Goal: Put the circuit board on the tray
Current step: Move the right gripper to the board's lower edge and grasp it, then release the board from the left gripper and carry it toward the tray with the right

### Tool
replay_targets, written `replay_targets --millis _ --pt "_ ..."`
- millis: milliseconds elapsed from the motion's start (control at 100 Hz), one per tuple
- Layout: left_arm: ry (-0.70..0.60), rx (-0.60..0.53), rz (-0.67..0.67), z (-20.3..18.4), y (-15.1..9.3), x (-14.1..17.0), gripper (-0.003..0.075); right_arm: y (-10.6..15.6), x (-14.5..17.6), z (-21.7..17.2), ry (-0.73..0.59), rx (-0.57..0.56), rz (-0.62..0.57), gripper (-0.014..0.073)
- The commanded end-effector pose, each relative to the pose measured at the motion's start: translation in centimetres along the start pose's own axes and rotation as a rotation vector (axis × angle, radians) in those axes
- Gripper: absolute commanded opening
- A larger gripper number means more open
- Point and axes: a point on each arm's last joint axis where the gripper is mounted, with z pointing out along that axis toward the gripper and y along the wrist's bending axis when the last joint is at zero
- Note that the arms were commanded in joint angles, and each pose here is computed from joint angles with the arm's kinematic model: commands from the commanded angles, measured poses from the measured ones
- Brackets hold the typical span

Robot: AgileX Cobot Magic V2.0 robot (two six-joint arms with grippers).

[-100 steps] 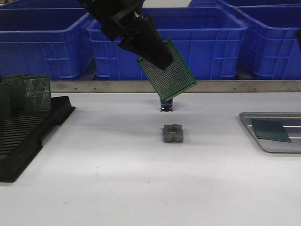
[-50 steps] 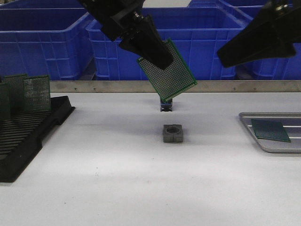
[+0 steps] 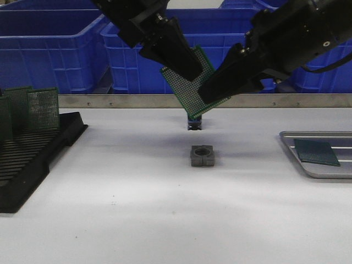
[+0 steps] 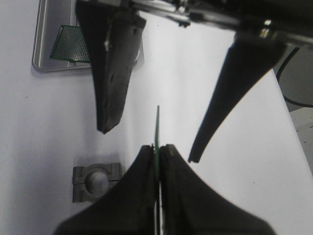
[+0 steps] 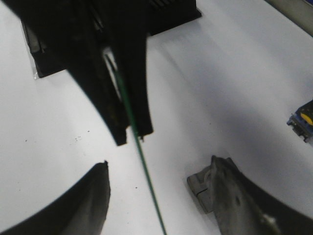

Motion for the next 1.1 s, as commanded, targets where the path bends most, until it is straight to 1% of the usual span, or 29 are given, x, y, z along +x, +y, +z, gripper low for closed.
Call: replay_targets --millis 0,30,100,150,170,210,240,250,340,380,450,520,570,590,650,720,750,780,840,940,1040,1090 --pt "-0.086 0.006 0.045 -2.5 -1.6 -3.0 -0.002 -0.2 -1.9 -0.5 -0.075 -0.016 -0.008 0.0437" --pt "-0.086 0.004 0.045 -2.5 -1.5 -3.1 -0.002 -0.2 -1.9 -0.3 -0.075 -0.023 -0.006 0.0411" --pt "-0.087 0.001 0.045 -2.5 -1.5 -3.1 -0.002 -0.3 -1.7 0.0 -0.067 -0.027 0.0 0.0309" --pt "-0.087 -0.002 0.045 -2.5 -1.5 -3.1 -0.002 -0.4 -1.6 0.1 -0.064 -0.029 0.003 0.0204" --pt "-0.087 -0.004 0.044 -2.5 -1.5 -3.1 -0.002 -0.4 -1.6 0.1 -0.064 -0.03 0.004 0.0176" --pt "-0.088 -0.007 0.044 -2.5 -1.4 -3.1 -0.002 -0.4 -1.5 0.1 -0.063 -0.03 0.004 0.008" --pt "-0.088 -0.007 0.044 -2.5 -1.4 -3.1 -0.002 -0.4 -1.5 0.1 -0.063 -0.03 0.004 0.0039" --pt "-0.088 -0.009 0.044 -2.5 -1.4 -3.1 -0.002 -0.4 -1.6 0.1 -0.065 -0.031 0.006 0.0" --pt "-0.088 -0.011 0.044 -2.5 -1.4 -3.1 -0.002 -0.4 -1.6 0.1 -0.066 -0.035 0.006 -0.013" --pt "-0.095 -0.01 0.042 -2.5 -1.4 -3.1 -0.0019 -0.3 -1.6 0.1 -0.067 -0.037 0.008 -0.0117" --pt "-0.119 -0.013 0.034 -2.6 -1.4 -3.4 -0.0001 -0.3 -1.6 0.1 -0.068 -0.04 0.009 -0.0121" --pt "-0.139 -0.015 0.028 -2.6 -1.4 -3.5 0.0069 -0.3 -1.6 0.1 -0.069 -0.042 0.009 -0.0121" --pt "-0.145 -0.018 0.026 -2.6 -1.3 -3.6 0.0162 -0.3 -1.6 0.1 -0.071 -0.047 0.01 -0.0121" --pt "-0.146 -0.02 0.025 -2.6 -1.3 -3.6 0.0189 -0.2 -1.6 0.1 -0.071 -0.048 0.012 -0.0121" --pt "-0.147 -0.03 0.025 -2.6 -1.2 -3.6 0.0328 -0.2 -1.6 0.1 -0.072 -0.052 0.022 -0.0121" --pt "-0.151 -0.063 0.024 -2.8 -0.9 -3.6 0.0428 -0.4 -1.5 -0.1 -0.072 -0.051 0.064 -0.0121" --pt "-0.153 -0.093 0.028 -3.2 -0.5 -3.7 0.047 -0.7 -1.3 -0.2 -0.068 -0.046 0.106 -0.0121" --pt "-0.158 -0.118 0.032 -3.5 -0.3 -3.8 0.0495 -0.9 -1.1 -0.4 -0.067 -0.04 0.15 -0.0121" --pt "-0.171 -0.166 0.045 -4.7 0.3 -4.2 0.0521 -1.7 -0.6 -0.9 -0.064 -0.017 0.26 -0.0121" --pt "-0.192 -0.205 0.065 -6.9 0.8 -4.7 0.0514 -3.7 1.0 -2.3 -0.053 0.049 0.432 -0.0121" --pt "-0.216 -0.229 0.069 -8.3 1.1 -5.0 0.0514 -5.9 3.1 -4.0 -0.022 0.135 0.544 -0.0121" --pt "-0.232 -0.235 0.057 -8.6 1.1 -5.1 0.0514 -7.0 4.5 -5.2 -0.009 0.197 0.598 -0.0121"
